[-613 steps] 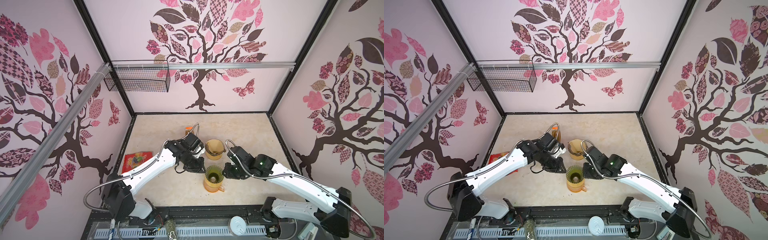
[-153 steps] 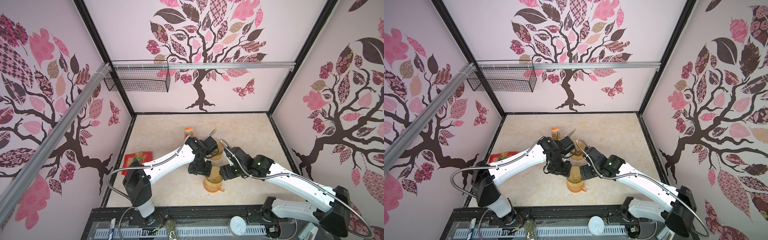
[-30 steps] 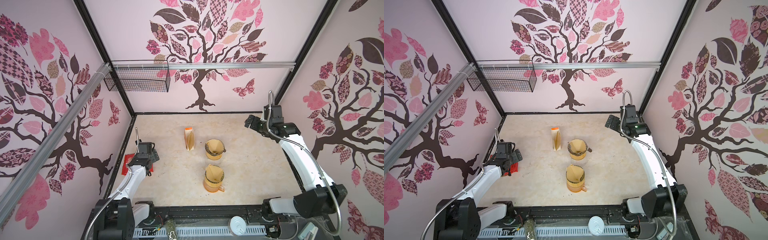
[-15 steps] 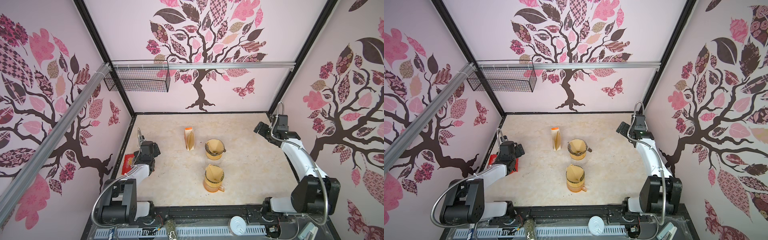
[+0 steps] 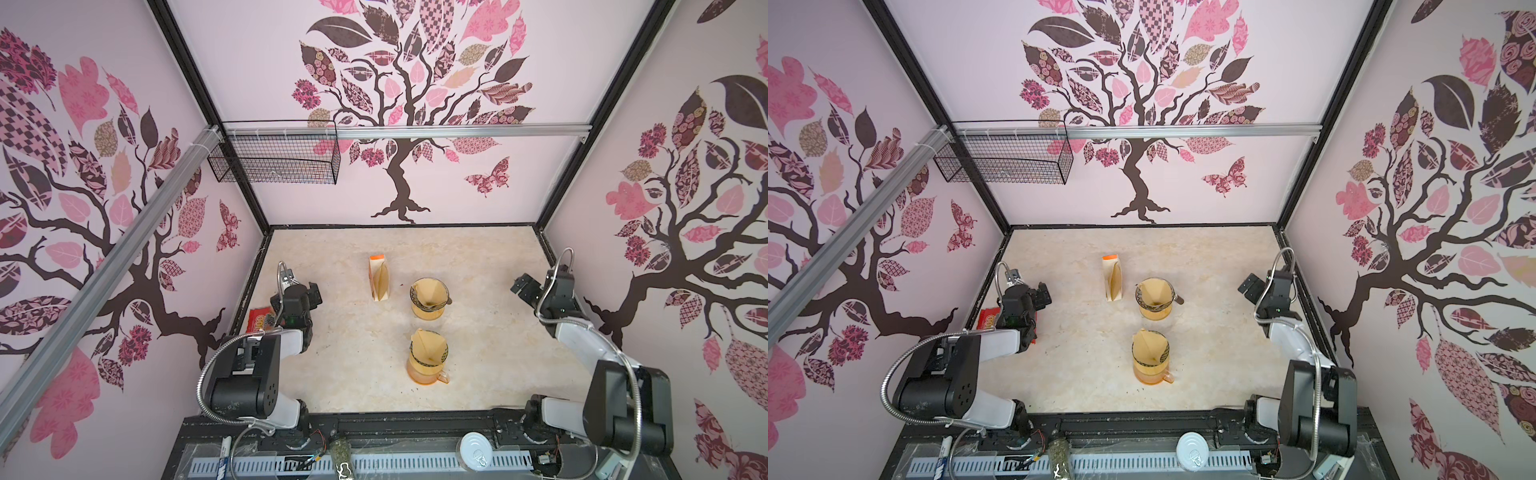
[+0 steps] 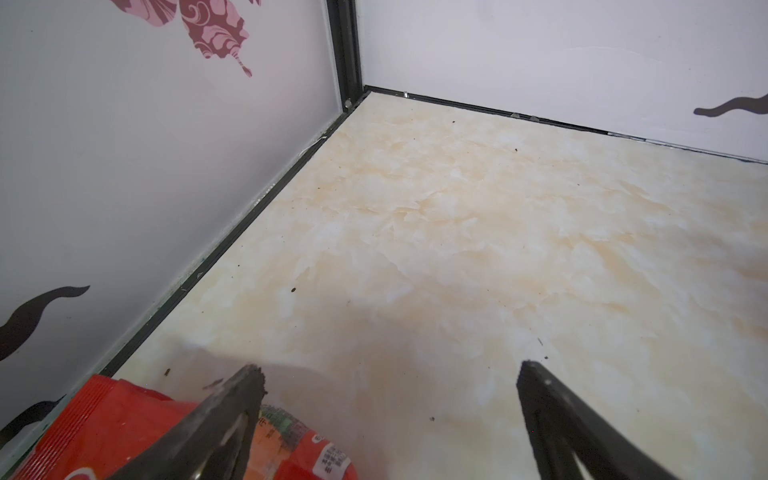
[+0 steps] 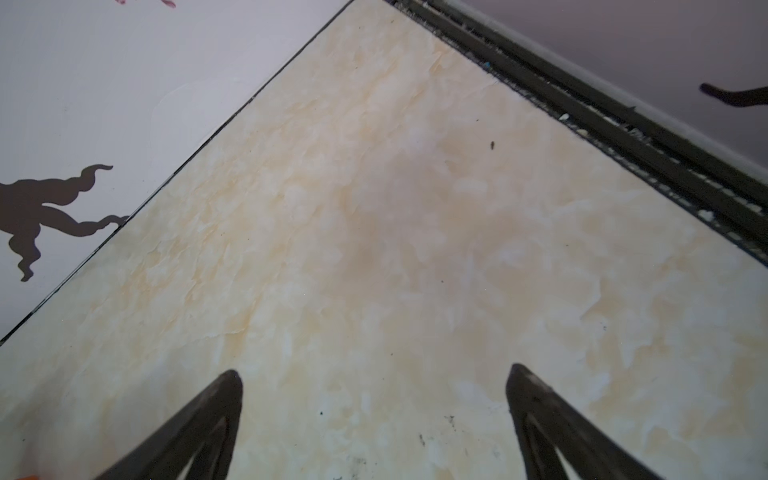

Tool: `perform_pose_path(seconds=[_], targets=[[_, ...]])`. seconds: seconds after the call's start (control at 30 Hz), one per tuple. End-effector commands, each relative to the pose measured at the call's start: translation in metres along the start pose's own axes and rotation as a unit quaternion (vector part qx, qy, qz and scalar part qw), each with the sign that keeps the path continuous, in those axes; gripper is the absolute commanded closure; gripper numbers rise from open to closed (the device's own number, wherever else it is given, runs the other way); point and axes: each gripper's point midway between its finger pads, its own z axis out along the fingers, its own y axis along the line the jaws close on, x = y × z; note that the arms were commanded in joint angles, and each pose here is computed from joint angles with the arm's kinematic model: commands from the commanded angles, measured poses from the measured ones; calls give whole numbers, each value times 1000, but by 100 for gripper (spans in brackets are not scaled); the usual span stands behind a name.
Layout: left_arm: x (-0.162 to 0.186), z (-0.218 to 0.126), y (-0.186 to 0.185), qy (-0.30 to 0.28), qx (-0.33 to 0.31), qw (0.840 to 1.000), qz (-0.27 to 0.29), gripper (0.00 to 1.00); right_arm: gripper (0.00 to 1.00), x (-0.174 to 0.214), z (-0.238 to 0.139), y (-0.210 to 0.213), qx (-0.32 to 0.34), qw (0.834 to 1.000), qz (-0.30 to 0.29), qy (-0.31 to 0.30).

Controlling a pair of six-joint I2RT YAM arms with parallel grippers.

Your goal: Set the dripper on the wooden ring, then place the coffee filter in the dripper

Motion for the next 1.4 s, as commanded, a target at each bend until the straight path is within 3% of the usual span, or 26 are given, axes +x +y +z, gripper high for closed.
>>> perform_pose_path(seconds=[0.0, 0.13, 0.43, 0.5, 0.67, 0.87, 1.07, 1.37], targets=[[-9, -2, -10, -34, 26, 999, 7, 2, 0, -41, -24, 5, -38, 987, 0, -153], [-4, -3, -18, -62, 51, 997, 14, 2, 0, -12, -22, -8, -37, 990, -12, -135], [-2, -5, -17, -49, 51, 997, 14, 2, 0, 12, -11, 14, -124, 982, -67, -129], [-2, -5, -16, -49, 50, 997, 14, 2, 0, 8, -10, 22, -132, 977, -84, -144], [-2, -5, -16, -50, 50, 997, 14, 2, 0, 18, 4, 67, -197, 954, -191, -117], [-2, -4, -17, -49, 50, 997, 14, 2, 0, 39, 14, 86, -204, 938, -254, -117], [-3, -4, -17, -50, 50, 997, 14, 2, 0, 42, 7, 83, -203, 933, -253, -155], [-2, -4, -17, -49, 50, 997, 13, 2, 0, 44, 11, 82, -198, 936, -255, -140]])
